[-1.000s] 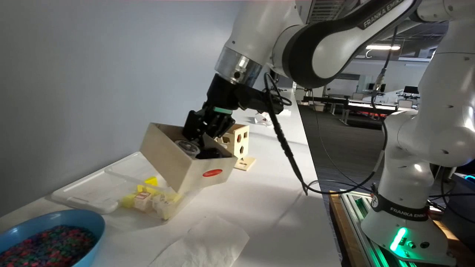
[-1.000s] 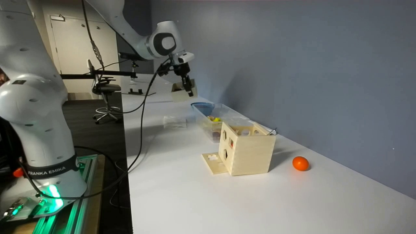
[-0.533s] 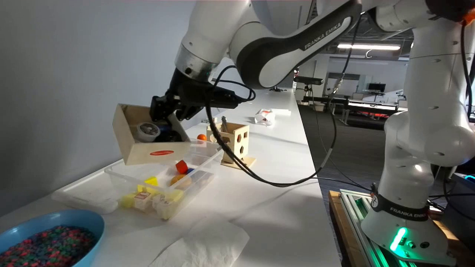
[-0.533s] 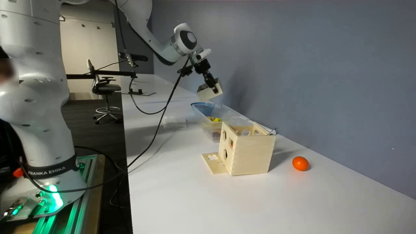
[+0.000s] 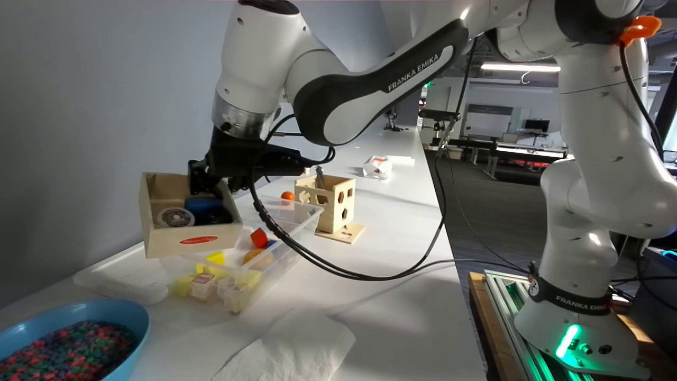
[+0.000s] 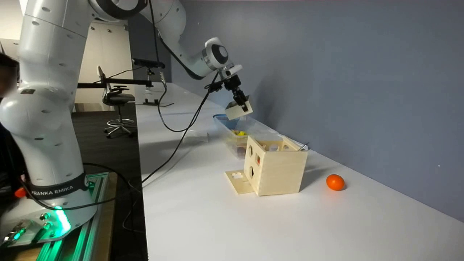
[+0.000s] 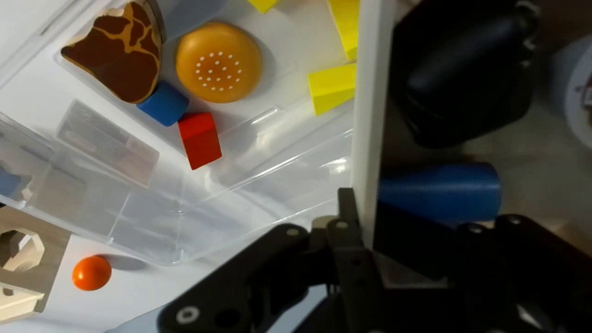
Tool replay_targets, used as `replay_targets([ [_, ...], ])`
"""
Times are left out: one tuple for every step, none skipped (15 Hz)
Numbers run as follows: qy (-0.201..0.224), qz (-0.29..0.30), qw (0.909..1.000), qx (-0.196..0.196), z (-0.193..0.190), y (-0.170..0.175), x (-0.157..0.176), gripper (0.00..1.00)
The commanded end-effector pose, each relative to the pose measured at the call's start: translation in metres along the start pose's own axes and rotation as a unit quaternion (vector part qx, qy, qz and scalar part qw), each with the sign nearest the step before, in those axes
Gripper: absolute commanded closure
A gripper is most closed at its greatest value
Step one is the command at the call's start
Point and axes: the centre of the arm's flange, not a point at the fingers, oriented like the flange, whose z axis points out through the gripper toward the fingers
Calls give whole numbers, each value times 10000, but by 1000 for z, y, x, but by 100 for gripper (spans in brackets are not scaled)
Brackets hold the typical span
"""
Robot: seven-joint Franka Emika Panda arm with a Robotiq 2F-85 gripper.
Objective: Put the box inside the basket
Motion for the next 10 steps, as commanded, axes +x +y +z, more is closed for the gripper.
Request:
replay_targets([
  [83, 256, 9996, -88, 2, 3, 16, 98],
  [143, 362, 9991, -173, 7, 5, 24, 98],
  [212, 495, 9981, -291, 15, 7, 35, 98],
  [225, 680, 9964, -448, 24, 11, 47, 98],
  [222, 846, 9944, -597, 31, 16, 58, 98],
  [249, 1016, 9917, -750, 38, 21, 70, 98],
  [328, 1063, 9894, -931, 46, 27, 81, 98],
  [402, 1100, 9872, -1087, 52, 33, 89, 98],
  [461, 1089, 9853, -1229, 56, 38, 98, 98],
  [480, 1066, 9843, -1319, 56, 44, 106, 98],
])
